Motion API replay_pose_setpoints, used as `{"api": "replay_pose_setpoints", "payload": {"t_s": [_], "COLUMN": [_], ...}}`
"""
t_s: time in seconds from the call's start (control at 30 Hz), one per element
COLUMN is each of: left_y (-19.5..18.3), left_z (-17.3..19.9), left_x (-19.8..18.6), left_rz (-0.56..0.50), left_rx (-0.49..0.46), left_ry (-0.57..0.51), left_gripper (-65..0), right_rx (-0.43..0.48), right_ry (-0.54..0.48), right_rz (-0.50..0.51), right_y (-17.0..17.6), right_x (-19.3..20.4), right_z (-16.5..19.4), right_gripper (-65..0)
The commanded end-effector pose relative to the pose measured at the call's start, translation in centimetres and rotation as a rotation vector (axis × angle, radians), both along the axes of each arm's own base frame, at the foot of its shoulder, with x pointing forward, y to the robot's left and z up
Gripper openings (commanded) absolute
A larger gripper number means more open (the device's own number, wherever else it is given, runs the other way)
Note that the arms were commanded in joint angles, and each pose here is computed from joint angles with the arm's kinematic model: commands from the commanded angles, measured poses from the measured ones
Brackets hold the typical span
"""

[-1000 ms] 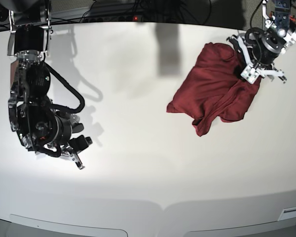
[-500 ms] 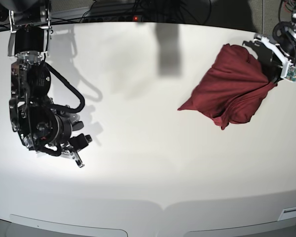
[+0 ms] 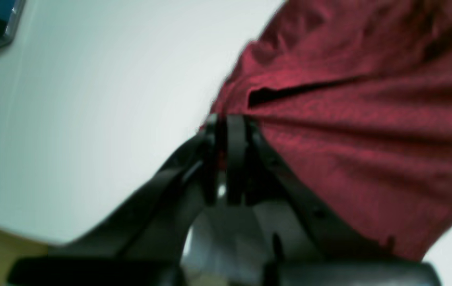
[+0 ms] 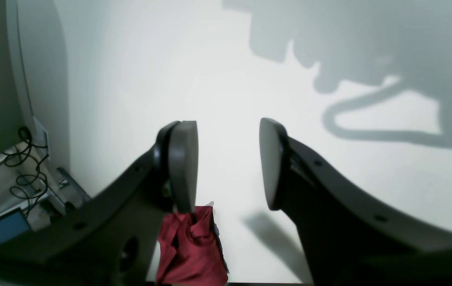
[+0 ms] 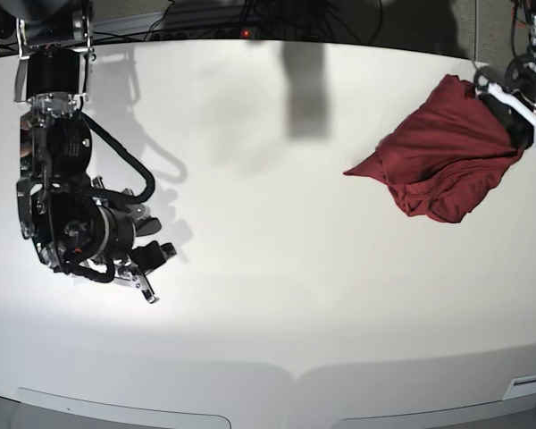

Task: Fold the T-shirt properly
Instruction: 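Drag the folded shirt with the left gripper away from the right arm, then lift the shirt edge with the left gripper and flip it over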

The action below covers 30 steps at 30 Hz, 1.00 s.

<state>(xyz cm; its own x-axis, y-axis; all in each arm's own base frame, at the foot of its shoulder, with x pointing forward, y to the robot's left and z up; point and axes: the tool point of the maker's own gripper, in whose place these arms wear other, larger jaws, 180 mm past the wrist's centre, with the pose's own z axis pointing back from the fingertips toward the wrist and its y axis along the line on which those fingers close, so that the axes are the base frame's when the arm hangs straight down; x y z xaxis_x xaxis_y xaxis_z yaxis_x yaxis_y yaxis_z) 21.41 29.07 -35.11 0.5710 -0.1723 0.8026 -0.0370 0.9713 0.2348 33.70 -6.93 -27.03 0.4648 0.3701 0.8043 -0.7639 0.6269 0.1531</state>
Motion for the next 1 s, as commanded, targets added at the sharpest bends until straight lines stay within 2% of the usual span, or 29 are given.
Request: {"api": "replay_pose_setpoints", "payload": {"t_s": [0.0, 0.17, 0.4, 0.5, 0.57, 0.67, 0.83, 0.9, 0.97], "left_y": [0.4, 1.5, 4.7, 6.1, 5.7, 2.6, -7.2, -7.9, -8.2], "left_z": [1.2, 1.1, -1.2, -0.8, 0.3, 2.7, 5.6, 6.4, 6.1], "left_x": [1.0, 3.5, 5.7, 5.8, 6.2, 7.2, 5.8, 5.4, 5.1], "left_rz": [-0.001, 0.028, 0.111, 0.178, 0.166, 0.01, -0.457, -0.474, -0.484], "left_rx": [0.012, 0.006, 0.096, 0.126, 0.133, 0.129, 0.013, 0.011, 0.011], "left_ry": [-0.057, -0.106, -0.054, -0.071, -0.098, -0.141, -0.163, -0.181, -0.17], "left_gripper": [-57.0, -56.3, -56.3, -56.3, -56.4, -56.4, -56.3, -53.8, -47.5], "right_rx": [0.003, -0.002, -0.004, -0.004, -0.004, -0.011, -0.008, -0.008, -0.007], "right_ry": [-0.038, -0.035, -0.033, -0.033, -0.033, -0.034, -0.037, -0.037, -0.037], "right_rz": [0.007, 0.007, 0.008, 0.008, 0.007, 0.004, 0.004, 0.004, 0.004], "right_y": [-0.1, -0.2, -0.2, -0.2, -0.2, -0.3, -0.3, -0.3, -0.3], "right_x": [0.5, 0.5, 0.5, 0.5, 0.5, 0.5, 0.6, 0.6, 0.6], "right_z": [1.3, 1.3, 1.2, 1.2, 1.2, 1.1, 1.2, 1.2, 1.2], "right_gripper": [-40.1, -40.1, -40.1, -40.1, -40.1, -40.1, -40.1, -40.1, -40.1]}}
